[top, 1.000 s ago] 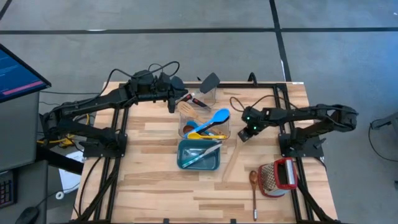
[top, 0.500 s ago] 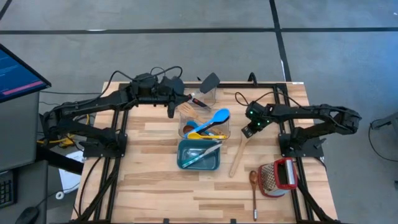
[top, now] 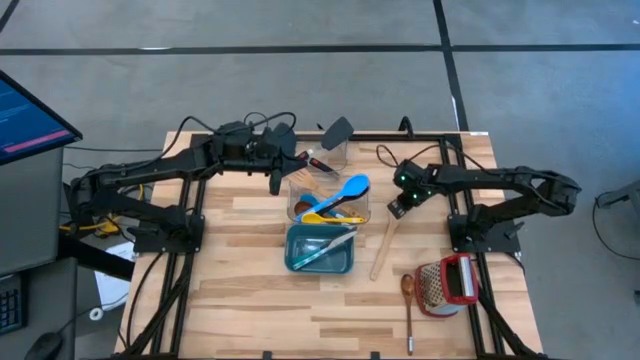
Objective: Pick & Place Kitchen Items
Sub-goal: Adjust the wooden slotted spatula on the table, then move the bottom transparent bin to the top right of the table
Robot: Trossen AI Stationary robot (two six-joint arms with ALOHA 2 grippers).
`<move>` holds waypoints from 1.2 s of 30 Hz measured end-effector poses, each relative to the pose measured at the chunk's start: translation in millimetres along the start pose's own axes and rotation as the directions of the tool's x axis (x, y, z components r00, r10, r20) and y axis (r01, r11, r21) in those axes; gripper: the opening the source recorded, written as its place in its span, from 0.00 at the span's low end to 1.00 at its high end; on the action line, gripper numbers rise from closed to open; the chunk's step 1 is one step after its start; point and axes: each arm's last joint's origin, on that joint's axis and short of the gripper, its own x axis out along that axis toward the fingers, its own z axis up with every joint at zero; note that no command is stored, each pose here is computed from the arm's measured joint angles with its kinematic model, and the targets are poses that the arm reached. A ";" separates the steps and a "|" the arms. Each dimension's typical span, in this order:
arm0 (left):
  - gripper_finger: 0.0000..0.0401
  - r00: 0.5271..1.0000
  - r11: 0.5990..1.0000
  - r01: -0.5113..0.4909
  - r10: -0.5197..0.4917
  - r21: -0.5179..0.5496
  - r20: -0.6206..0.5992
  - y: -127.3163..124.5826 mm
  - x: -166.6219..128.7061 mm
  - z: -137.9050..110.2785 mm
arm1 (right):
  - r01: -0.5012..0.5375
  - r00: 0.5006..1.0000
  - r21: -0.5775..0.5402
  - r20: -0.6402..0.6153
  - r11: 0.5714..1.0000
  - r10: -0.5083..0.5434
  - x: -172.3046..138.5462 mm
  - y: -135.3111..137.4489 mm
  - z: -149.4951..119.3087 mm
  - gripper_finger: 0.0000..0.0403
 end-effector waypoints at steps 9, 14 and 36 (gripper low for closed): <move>0.02 1.000 1.000 0.000 0.000 0.000 0.000 0.1 0.0 0.0 | -0.059 0.996 -0.048 0.061 0.997 0.062 -30.4 16.1 28.5 0.00; 0.02 1.000 1.000 -0.001 0.001 -0.001 -0.003 0.2 0.0 -0.3 | -0.121 0.991 -0.047 0.055 0.992 0.123 -45.1 27.8 37.8 0.00; 0.02 1.000 1.000 -0.016 0.016 -0.003 -0.012 0.9 0.1 -1.3 | -0.206 0.978 0.178 0.080 0.962 0.194 -78.8 61.4 50.1 0.24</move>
